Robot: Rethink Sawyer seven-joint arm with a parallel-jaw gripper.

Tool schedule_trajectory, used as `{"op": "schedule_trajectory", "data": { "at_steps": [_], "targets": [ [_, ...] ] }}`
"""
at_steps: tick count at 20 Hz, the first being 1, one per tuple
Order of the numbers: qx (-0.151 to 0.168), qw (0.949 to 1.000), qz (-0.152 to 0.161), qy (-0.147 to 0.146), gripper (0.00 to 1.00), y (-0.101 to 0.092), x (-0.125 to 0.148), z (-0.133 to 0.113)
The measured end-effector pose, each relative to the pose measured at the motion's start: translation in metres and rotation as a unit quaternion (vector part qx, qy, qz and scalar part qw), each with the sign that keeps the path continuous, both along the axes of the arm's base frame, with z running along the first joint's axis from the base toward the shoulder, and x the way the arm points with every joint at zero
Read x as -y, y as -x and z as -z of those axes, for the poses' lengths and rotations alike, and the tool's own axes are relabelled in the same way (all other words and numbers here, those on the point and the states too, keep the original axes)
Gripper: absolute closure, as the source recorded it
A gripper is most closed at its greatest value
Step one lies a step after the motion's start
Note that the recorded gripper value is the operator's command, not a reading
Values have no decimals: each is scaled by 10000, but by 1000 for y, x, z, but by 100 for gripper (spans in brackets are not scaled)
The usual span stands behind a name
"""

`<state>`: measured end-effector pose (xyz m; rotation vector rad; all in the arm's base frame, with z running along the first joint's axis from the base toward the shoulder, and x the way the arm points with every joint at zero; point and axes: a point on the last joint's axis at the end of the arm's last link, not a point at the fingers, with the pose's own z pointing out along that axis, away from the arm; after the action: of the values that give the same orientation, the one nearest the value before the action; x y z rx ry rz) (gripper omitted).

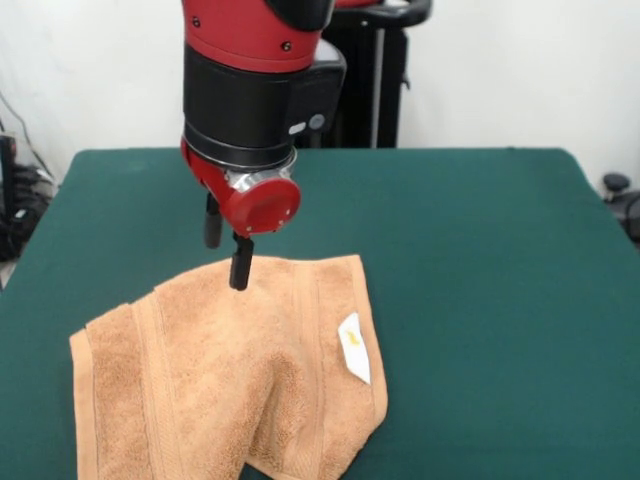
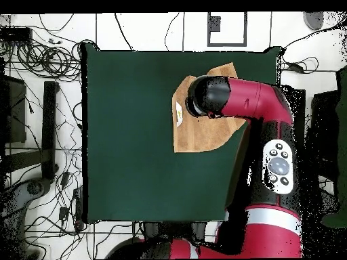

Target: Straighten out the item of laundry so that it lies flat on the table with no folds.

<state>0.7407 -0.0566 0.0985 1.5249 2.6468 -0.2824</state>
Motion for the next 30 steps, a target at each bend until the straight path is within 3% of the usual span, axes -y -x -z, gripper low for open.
{"op": "schedule_trajectory", "data": {
  "at_steps": [10,19,25,30],
  "targets": [
    [-198,9997,-60,85,0,7,-1,-6],
    [-633,9979,125,55,0,28,-1,-68],
    [-485,9985,242,83,0,29,15,-104],
    [-413,9987,279,98,0,30,20,-115]
  ]
}}
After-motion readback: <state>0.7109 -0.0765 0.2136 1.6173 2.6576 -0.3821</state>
